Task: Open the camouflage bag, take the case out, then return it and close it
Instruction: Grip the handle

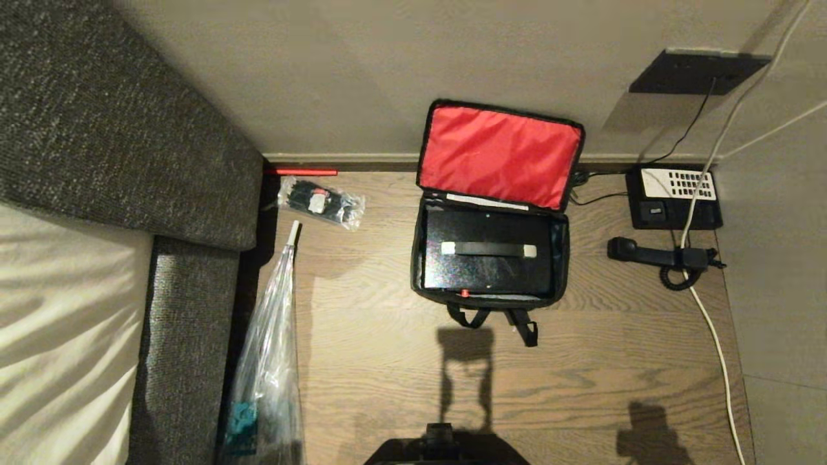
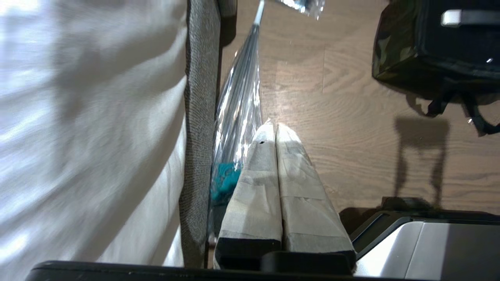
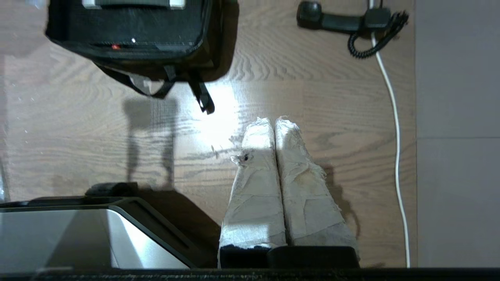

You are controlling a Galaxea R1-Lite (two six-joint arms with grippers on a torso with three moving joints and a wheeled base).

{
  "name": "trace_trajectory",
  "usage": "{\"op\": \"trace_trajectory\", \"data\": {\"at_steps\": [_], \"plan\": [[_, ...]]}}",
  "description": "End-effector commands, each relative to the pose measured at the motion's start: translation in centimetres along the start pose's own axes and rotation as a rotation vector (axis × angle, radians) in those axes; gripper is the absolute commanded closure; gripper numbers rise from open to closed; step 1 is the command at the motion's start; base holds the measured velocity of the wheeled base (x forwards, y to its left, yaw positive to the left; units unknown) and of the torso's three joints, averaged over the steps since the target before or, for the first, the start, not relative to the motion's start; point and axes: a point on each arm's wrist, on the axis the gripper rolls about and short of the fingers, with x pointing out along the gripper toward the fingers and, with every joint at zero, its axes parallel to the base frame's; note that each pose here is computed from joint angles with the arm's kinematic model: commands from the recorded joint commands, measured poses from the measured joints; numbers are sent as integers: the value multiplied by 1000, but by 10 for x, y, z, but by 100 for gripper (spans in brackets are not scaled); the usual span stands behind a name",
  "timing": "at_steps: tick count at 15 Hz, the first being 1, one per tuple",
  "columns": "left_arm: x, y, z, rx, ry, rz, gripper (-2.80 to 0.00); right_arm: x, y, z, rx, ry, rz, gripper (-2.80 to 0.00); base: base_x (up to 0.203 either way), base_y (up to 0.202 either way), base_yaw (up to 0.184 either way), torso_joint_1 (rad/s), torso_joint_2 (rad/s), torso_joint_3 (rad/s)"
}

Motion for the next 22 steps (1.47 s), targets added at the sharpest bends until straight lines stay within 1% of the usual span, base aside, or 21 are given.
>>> {"op": "trace_trajectory", "data": {"at_steps": [1,5,7,11,12,13,15,17,18,19,20,22], "plan": [[0,0,0,0,-1,1,0,0,0,0,0,6,0,0,0,0,0,6,2,207],[0,0,0,4,-1,-1,0,0,0,0,0,5,0,0,0,0,0,4,0,122],[0,0,0,4,-1,-1,0,0,0,0,-23,7,8,0,0,0,0,-2,1,13],[0,0,0,4,-1,-1,0,0,0,0,-9,7,1,0,0,0,0,0,0,0],[0,0,0,4,-1,-1,0,-2,0,7,-9,-9,1,0,0,0,0,0,0,0],[0,0,0,4,-1,-1,0,-9,0,21,-6,-25,3,0,0,0,0,0,0,0],[0,0,0,4,-1,-1,0,-37,0,61,6,-34,22,0,0,0,0,0,0,0],[0,0,0,4,-1,-1,0,-66,1,95,31,30,69,0,0,0,0,0,0,0],[0,0,0,4,-1,0,0,-64,2,110,58,75,81,0,0,0,0,0,0,0],[0,0,0,4,-1,-1,0,-50,2,125,78,167,91,0,0,0,0,0,0,0],[0,0,0,4,-1,-1,0,-26,3,140,77,288,103,0,0,0,0,0,0,0],[0,0,0,4,-1,-1,0,43,4,159,40,539,131,0,0,0,0,0,0,0]]}}
